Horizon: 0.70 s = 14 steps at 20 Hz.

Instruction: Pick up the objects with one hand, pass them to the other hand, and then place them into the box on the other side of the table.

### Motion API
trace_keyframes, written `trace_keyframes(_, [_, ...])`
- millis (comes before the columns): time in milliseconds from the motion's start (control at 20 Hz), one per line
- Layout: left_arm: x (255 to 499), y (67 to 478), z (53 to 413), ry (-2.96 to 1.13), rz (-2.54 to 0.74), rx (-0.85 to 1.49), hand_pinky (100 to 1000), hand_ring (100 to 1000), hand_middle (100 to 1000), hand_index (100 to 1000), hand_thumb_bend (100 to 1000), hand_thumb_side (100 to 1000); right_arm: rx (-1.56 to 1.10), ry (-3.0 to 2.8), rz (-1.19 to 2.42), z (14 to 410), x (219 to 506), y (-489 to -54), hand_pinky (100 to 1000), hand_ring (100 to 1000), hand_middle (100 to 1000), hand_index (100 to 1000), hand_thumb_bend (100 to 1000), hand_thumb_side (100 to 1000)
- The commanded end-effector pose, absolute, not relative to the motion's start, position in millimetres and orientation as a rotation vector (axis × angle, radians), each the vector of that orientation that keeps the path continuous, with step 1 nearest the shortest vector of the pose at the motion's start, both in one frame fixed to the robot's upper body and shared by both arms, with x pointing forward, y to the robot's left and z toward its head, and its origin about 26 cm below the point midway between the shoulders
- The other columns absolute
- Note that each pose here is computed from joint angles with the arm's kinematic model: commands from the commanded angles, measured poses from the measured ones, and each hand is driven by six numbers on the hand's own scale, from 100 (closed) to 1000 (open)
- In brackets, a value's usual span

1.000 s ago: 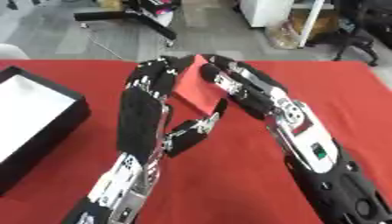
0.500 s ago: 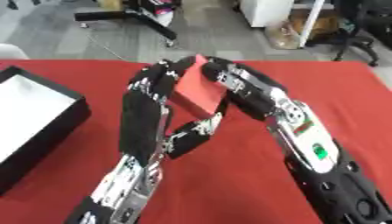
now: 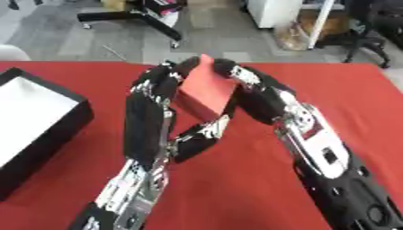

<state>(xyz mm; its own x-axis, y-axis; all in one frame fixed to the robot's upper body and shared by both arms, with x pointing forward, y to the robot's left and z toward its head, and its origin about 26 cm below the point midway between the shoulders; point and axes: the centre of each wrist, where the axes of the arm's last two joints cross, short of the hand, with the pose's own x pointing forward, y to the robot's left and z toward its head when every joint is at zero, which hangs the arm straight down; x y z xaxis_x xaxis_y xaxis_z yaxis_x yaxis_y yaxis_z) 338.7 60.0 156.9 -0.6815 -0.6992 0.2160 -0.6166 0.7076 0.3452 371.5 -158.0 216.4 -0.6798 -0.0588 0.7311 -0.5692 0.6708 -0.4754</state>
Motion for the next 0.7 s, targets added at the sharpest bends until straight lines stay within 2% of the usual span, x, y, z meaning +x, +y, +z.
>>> trace_keyframes(50, [348.2, 80.4, 150.8, -2.513, -0.345, 1.108, 539, 448, 464, 581, 100, 422, 0.412, -2.349, 0.898, 253.2, 362.8, -173.1, 822, 676, 808, 896, 100, 1000])
trace_keyframes(400, [355.0, 114.7, 141.2, -2.39, -0.319, 1.25, 542, 448, 464, 581, 100, 414, 0.244, -2.454, 0.805, 271.9, 357.6, -196.1, 821, 680, 813, 902, 100, 1000])
trace_keyframes(700, [358.0, 167.4, 147.0, -2.261, -0.283, 1.478, 556, 459, 474, 592, 108, 348, 0.054, -2.457, 0.719, 267.2, 358.8, -226.0, 812, 655, 778, 904, 100, 1000])
